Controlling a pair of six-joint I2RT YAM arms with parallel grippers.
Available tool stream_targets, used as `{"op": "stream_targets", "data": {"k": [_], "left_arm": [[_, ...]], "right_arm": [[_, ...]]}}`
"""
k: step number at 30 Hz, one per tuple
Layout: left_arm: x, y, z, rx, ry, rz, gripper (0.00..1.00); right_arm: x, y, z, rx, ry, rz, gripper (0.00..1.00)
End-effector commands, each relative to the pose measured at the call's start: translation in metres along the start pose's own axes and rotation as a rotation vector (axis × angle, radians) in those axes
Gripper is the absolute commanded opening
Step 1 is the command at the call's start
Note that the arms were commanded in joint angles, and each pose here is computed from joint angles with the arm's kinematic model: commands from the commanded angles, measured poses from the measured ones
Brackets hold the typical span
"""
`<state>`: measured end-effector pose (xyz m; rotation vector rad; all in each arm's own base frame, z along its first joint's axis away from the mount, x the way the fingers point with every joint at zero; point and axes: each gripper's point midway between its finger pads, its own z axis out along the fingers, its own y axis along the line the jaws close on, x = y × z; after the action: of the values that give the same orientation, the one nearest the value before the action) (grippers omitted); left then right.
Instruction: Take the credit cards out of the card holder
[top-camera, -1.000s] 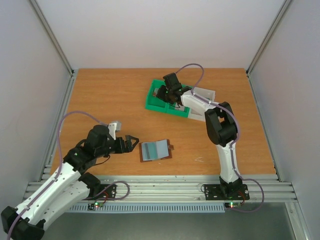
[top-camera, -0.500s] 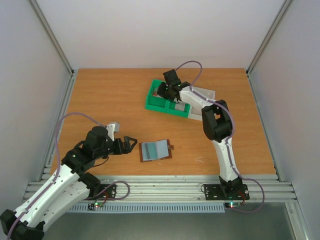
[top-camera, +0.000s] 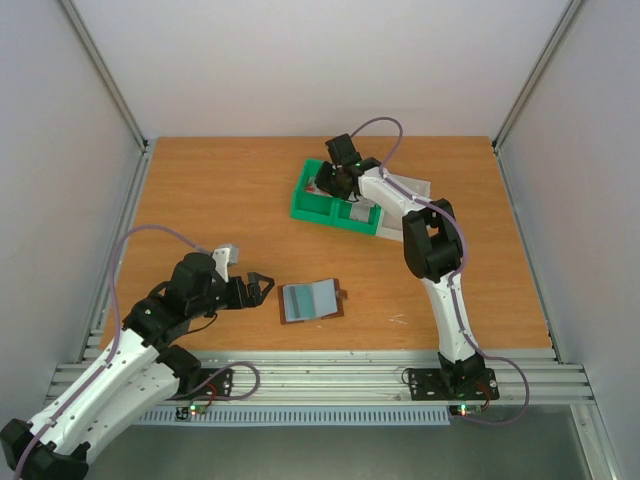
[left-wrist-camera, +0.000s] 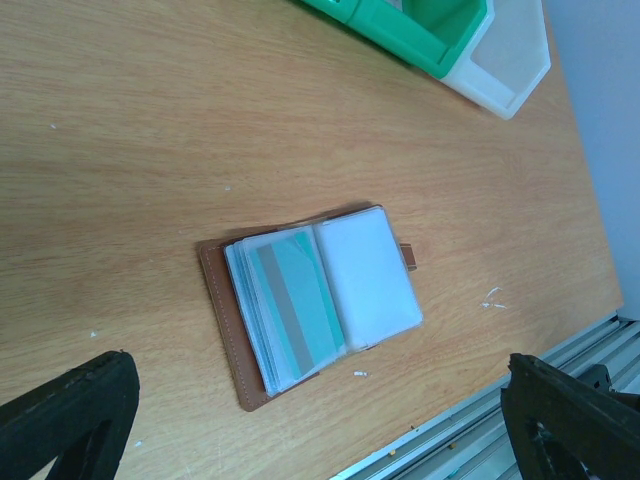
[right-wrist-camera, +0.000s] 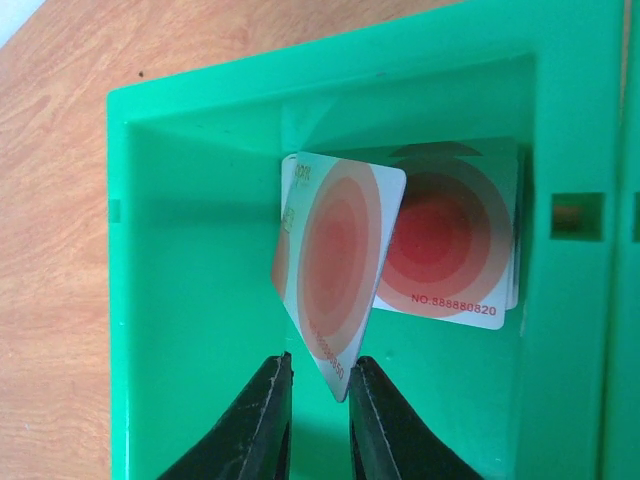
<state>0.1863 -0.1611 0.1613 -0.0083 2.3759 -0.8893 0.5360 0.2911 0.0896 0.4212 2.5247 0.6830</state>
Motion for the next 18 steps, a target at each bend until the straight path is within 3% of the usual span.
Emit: {"op": "stream_targets", "data": {"k": [1, 11, 18], "left_arm": [[-0.009, -0.003, -0.003, 0.000, -0.031, 0.020, 0.99], [-0.006, 0.004, 0.000, -0.039, -0.011, -0.009, 0.99], [-0.002, 0.008, 0.005, -0.071, 0.033, -0.025, 0.99]], "right_arm": [[-0.008, -0.003, -0.004, 0.028, -0.007, -0.014, 0.20], [-0.020, 0.013, -0.033, 0.026, -0.013, -0.078, 0.29], [-0.016, 0.022, -0.067, 0.008, 0.004, -0.090, 0.30]]}}
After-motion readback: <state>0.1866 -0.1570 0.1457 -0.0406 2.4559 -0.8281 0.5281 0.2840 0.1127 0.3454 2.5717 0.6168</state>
